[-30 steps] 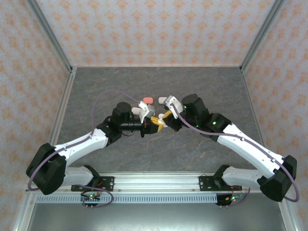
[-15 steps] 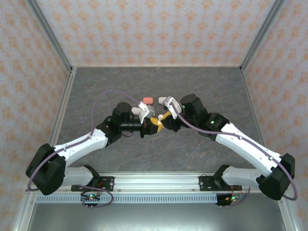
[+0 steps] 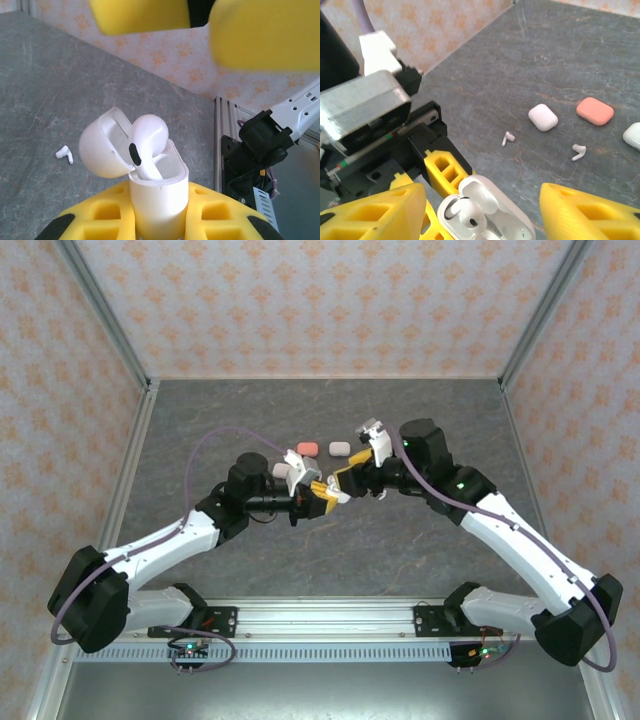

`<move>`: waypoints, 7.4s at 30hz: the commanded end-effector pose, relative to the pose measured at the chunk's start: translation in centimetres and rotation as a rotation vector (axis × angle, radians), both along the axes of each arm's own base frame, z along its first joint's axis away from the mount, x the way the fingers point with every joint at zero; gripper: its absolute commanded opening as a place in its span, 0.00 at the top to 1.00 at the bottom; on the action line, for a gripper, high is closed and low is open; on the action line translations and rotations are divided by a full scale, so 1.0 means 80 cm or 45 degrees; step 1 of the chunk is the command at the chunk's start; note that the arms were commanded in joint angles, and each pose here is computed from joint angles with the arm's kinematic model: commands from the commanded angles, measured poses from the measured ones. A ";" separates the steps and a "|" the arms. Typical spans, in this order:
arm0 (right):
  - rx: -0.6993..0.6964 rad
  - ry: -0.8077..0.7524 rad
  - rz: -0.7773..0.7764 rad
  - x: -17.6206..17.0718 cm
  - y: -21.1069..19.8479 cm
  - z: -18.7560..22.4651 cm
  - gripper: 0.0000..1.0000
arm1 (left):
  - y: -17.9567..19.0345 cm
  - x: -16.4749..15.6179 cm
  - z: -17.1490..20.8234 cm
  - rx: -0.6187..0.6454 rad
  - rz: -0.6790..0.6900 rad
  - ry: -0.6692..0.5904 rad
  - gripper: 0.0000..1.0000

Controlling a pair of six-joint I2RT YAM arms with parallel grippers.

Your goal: Insert wireless bluetooth earbuds into charging case

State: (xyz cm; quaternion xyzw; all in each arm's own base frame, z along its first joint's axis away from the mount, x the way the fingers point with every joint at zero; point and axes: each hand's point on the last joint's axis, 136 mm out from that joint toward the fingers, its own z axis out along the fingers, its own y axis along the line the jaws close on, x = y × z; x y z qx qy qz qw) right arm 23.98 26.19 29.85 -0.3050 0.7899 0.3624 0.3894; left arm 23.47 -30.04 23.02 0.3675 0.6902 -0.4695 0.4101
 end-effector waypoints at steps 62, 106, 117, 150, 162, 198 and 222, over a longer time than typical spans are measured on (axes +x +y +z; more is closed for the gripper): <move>-0.788 0.846 -0.763 0.132 -0.132 -0.336 0.57 | 0.059 0.016 0.097 -0.123 0.404 -0.450 1.00; -0.664 0.162 -0.479 0.113 -0.099 -0.182 0.79 | 0.068 0.039 0.074 -0.158 0.479 -0.260 1.00; -0.494 -0.392 -0.263 0.060 -0.057 -0.038 0.79 | 0.044 0.046 0.070 -0.216 0.353 -0.119 1.00; -0.416 -0.597 0.020 0.021 0.016 0.011 0.79 | 0.017 0.014 0.077 -0.222 0.133 -0.125 1.00; -0.400 -0.511 0.090 -0.003 0.011 -0.005 0.79 | 0.021 0.017 0.079 -0.232 0.167 -0.140 1.00; -0.280 -0.408 0.165 -0.018 0.029 0.013 0.69 | 0.024 0.003 0.080 -0.248 0.144 -0.238 1.00; -0.151 -0.400 0.114 -0.015 0.019 0.059 0.53 | 0.023 0.003 0.082 -0.276 0.148 -0.279 1.00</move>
